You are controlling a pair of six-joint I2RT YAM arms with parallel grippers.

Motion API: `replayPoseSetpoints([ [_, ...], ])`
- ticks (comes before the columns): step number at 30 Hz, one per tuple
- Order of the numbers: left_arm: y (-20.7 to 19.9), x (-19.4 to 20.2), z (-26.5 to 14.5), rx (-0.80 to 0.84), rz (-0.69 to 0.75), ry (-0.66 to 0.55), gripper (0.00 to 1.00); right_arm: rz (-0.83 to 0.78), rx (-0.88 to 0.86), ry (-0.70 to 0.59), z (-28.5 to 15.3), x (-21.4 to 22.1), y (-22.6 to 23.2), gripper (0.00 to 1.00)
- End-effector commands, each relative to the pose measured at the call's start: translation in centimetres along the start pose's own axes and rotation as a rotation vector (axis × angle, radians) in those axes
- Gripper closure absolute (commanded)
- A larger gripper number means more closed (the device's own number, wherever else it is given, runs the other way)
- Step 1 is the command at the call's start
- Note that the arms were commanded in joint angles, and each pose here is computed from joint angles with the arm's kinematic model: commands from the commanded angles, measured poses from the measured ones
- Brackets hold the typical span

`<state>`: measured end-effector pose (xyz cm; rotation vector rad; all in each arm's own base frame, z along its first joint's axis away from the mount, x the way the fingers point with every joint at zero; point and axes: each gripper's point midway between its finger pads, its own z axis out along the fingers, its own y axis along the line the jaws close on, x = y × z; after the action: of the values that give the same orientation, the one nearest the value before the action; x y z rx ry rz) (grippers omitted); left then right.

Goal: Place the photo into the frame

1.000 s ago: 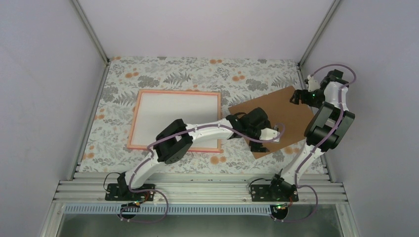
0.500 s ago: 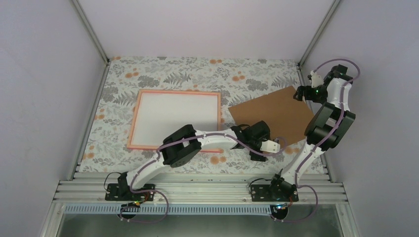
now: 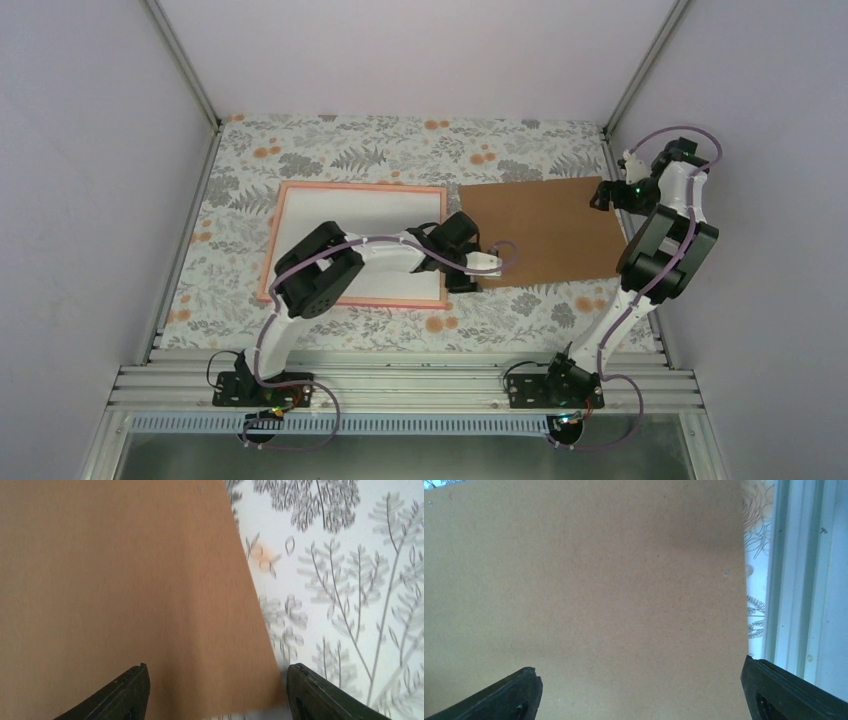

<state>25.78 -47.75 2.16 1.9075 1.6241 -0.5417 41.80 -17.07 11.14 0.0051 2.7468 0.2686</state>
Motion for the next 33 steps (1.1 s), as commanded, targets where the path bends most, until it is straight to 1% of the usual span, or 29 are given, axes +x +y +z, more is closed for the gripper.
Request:
replayPoseSetpoints([
  [1,-4.9,10.9,0.3,0.164,-0.076,0.276,0.32,0.011,0.012,0.017,0.5,0.9,-0.7,0.02],
  [6,-3.0,10.8,-1.2,0.139,-0.234,0.231,0.32,0.071,0.052,0.056,1.8,1.5,-2.5,0.02],
  [10,-0.2,8.6,-2.6,0.066,-0.387,0.150,0.28,0.111,0.098,0.060,2.3,1.1,-4.6,0.02],
  [13,2.3,6.5,-3.7,0.016,-0.570,0.083,0.20,0.127,0.113,0.060,2.9,0.4,-5.8,0.02],
  [16,3.8,4.8,-4.5,0.025,-0.754,0.000,0.17,0.147,0.095,0.052,3.7,-0.3,-6.1,0.02],
  [18,4.6,4.0,-4.8,0.017,-0.869,-0.030,0.16,0.162,0.082,0.055,4.3,-0.4,-6.1,0.03],
  [22,6.6,4.1,-4.5,-0.048,-1.033,-0.003,0.16,0.193,0.035,0.076,5.7,0.6,-5.4,0.05],
  [23,6.8,4.8,-4.1,-0.061,-1.074,0.023,0.16,0.197,0.027,0.082,6.0,0.9,-5.2,0.06],
  [24,7.6,4.7,-4.0,-0.071,-1.109,0.024,0.16,0.200,0.020,0.092,6.4,1.3,-5.0,0.06],
  [27,8.9,5.6,-3.5,-0.071,-1.212,0.036,0.16,0.208,0.031,0.101,7.0,1.8,-5.1,0.07],
  [33,10.6,5.0,-2.4,-0.055,-1.268,0.008,0.16,0.229,0.052,0.139,7.9,3.2,-5.4,0.07],
])
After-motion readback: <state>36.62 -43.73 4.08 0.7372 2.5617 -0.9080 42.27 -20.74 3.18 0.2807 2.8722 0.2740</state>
